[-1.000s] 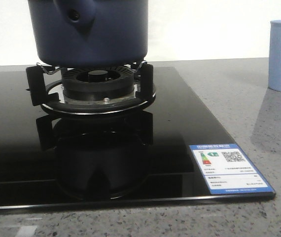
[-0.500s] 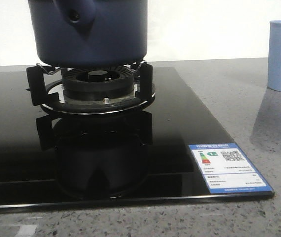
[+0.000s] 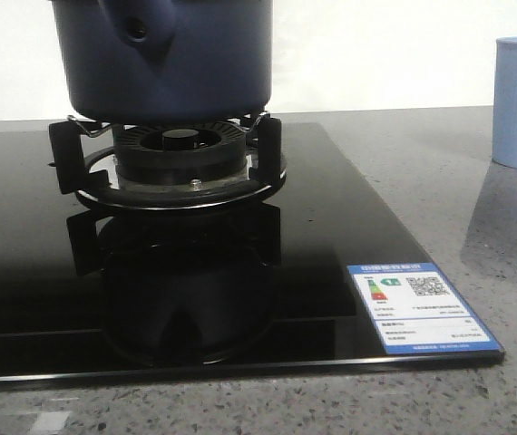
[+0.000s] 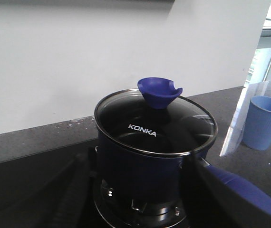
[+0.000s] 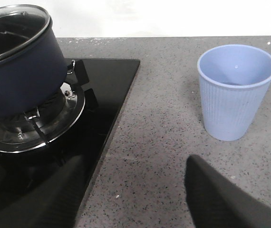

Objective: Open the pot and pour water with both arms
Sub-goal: 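Grasp the blue lid knob with the left gripper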

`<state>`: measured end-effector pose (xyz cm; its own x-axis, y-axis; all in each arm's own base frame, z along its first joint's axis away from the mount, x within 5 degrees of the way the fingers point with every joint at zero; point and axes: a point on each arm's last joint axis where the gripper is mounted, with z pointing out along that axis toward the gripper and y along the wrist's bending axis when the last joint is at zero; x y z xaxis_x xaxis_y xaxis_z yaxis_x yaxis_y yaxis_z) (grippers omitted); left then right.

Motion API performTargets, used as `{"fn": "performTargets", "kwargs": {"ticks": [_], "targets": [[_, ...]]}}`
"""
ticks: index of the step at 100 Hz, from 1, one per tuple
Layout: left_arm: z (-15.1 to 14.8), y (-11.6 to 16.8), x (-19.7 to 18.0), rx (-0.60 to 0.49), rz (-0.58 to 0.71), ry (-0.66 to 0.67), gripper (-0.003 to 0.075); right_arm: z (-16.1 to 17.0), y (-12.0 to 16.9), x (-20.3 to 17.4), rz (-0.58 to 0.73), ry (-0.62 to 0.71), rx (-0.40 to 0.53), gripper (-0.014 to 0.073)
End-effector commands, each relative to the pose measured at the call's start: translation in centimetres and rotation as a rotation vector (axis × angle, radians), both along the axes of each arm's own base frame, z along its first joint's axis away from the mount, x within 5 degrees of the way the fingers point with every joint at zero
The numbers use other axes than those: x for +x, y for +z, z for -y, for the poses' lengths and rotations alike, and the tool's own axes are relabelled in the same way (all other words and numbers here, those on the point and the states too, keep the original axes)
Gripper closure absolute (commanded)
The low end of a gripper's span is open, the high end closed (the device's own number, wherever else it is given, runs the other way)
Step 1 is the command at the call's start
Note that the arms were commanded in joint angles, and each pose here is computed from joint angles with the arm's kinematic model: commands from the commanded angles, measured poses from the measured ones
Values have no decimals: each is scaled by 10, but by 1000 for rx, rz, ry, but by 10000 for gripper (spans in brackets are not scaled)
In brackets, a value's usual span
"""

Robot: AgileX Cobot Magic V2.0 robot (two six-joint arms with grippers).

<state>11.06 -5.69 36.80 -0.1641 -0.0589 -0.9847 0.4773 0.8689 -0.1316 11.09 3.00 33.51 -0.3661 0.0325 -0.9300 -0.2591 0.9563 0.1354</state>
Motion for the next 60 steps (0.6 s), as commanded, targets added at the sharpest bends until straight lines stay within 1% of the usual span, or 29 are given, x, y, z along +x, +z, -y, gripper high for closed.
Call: {"fn": "performTargets", "kwargs": {"ticks": [1, 15, 23, 30, 42, 52, 60], "targets": [[5, 14, 9, -65, 56, 6, 203, 1, 17, 3, 87, -17, 27, 132], [21, 9, 28, -72, 49, -14, 241, 1, 17, 3, 89, -18, 29, 132], [31, 5, 39, -77, 55, -17, 242, 1, 17, 3, 92, -19, 30, 132], [41, 4, 48, -77, 56, -27, 230, 1, 17, 3, 92, -19, 30, 132], [59, 6, 67, -57, 65, -39, 181, 1, 17, 3, 92, -19, 32, 132], [70, 7, 87, -43, 63, -26, 179, 1, 17, 3, 92, -19, 32, 132], [80, 7, 103, -13, 58, -25, 179, 1, 17, 3, 92, -19, 32, 132]]}}
